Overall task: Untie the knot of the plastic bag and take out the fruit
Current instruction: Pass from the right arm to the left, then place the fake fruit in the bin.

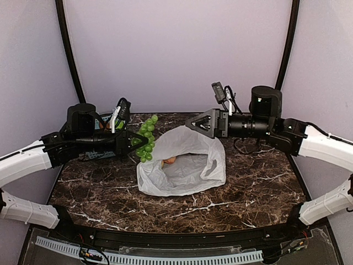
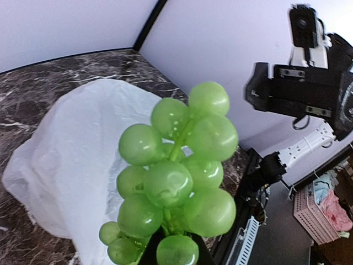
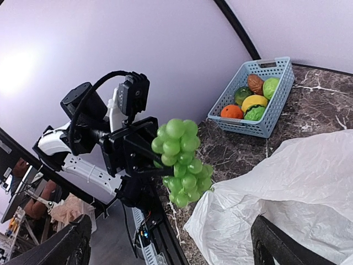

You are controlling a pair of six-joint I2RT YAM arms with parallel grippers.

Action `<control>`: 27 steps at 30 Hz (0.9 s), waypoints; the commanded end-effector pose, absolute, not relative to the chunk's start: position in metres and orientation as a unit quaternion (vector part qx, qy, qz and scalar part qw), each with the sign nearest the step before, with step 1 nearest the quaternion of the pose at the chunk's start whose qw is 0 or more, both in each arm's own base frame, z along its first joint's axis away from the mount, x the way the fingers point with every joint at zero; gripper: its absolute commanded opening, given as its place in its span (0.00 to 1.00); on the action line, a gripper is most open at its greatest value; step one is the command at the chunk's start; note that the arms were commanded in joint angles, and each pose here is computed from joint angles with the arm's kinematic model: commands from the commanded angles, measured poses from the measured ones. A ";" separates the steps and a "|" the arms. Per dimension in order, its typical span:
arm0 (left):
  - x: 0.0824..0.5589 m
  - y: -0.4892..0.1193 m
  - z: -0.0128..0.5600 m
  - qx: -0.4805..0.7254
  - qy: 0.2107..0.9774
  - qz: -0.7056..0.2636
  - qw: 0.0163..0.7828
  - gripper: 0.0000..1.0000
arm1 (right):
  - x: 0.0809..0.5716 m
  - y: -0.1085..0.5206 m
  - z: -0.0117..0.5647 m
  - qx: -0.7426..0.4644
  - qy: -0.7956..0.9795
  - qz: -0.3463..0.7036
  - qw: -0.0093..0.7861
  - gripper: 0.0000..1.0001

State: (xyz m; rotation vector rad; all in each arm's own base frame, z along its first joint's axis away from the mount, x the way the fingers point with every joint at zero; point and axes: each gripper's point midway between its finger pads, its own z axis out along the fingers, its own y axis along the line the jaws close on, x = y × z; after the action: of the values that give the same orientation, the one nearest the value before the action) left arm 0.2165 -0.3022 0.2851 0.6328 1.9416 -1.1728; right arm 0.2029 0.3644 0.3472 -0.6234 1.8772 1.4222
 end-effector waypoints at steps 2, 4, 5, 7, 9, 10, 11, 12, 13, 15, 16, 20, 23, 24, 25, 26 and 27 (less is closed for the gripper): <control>0.252 -0.243 0.283 0.218 0.812 -0.375 0.389 0.01 | 0.220 0.338 0.353 -0.195 0.726 0.525 0.399 0.98; 0.271 -0.217 0.284 0.207 0.827 -0.341 0.396 0.01 | 0.222 0.332 0.353 -0.188 0.727 0.519 0.408 0.98; 0.278 -0.208 0.284 0.201 0.835 -0.328 0.393 0.01 | 0.222 0.329 0.352 -0.186 0.728 0.516 0.411 0.98; 0.306 -0.172 0.282 0.175 0.852 -0.282 0.406 0.01 | 0.224 0.324 0.351 -0.181 0.730 0.510 0.417 0.99; 0.328 -0.145 0.281 0.162 0.862 -0.245 0.412 0.01 | 0.226 0.320 0.352 -0.177 0.730 0.506 0.425 0.99; 0.336 -0.137 0.281 0.166 0.863 -0.230 0.418 0.01 | 0.227 0.318 0.353 -0.177 0.729 0.504 0.429 0.99; 0.351 -0.120 0.281 0.153 0.868 -0.213 0.422 0.01 | 0.227 0.316 0.354 -0.177 0.728 0.503 0.431 0.99; 0.361 -0.113 0.275 0.158 0.871 -0.200 0.420 0.01 | 0.228 0.315 0.354 -0.176 0.728 0.502 0.433 0.99; 0.372 -0.097 0.281 0.147 0.870 -0.186 0.432 0.01 | 0.229 0.314 0.354 -0.176 0.728 0.500 0.435 0.99; 0.393 -0.078 0.281 0.142 0.873 -0.161 0.439 0.01 | 0.230 0.313 0.355 -0.177 0.727 0.498 0.439 0.99; 0.403 -0.071 0.273 0.143 0.877 -0.147 0.434 0.01 | 0.231 0.311 0.351 -0.176 0.732 0.493 0.435 0.99; 0.442 -0.039 0.275 0.133 0.877 -0.105 0.450 0.01 | 0.234 0.307 0.347 -0.172 0.739 0.484 0.436 0.99; 0.464 -0.023 0.267 0.145 0.879 -0.071 0.449 0.01 | 0.237 0.304 0.347 -0.168 0.741 0.481 0.438 0.99; 0.473 -0.016 0.262 0.144 0.881 -0.052 0.448 0.01 | 0.238 0.303 0.346 -0.166 0.742 0.479 0.439 0.99; 0.478 -0.009 0.260 0.148 0.881 -0.036 0.449 0.01 | 0.239 0.302 0.347 -0.165 0.742 0.478 0.439 0.99; 0.486 -0.004 0.256 0.148 0.880 -0.028 0.450 0.01 | 0.239 0.302 0.348 -0.163 0.742 0.478 0.441 0.99; 0.492 -0.001 0.247 0.152 0.883 -0.022 0.443 0.01 | 0.240 0.301 0.348 -0.162 0.742 0.478 0.441 0.99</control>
State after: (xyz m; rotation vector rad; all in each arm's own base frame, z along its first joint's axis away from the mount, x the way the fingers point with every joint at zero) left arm 0.4706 -0.0210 0.2471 0.3079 2.2229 -0.2033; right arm 0.2363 0.3092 0.3465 -0.4221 1.8515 1.2141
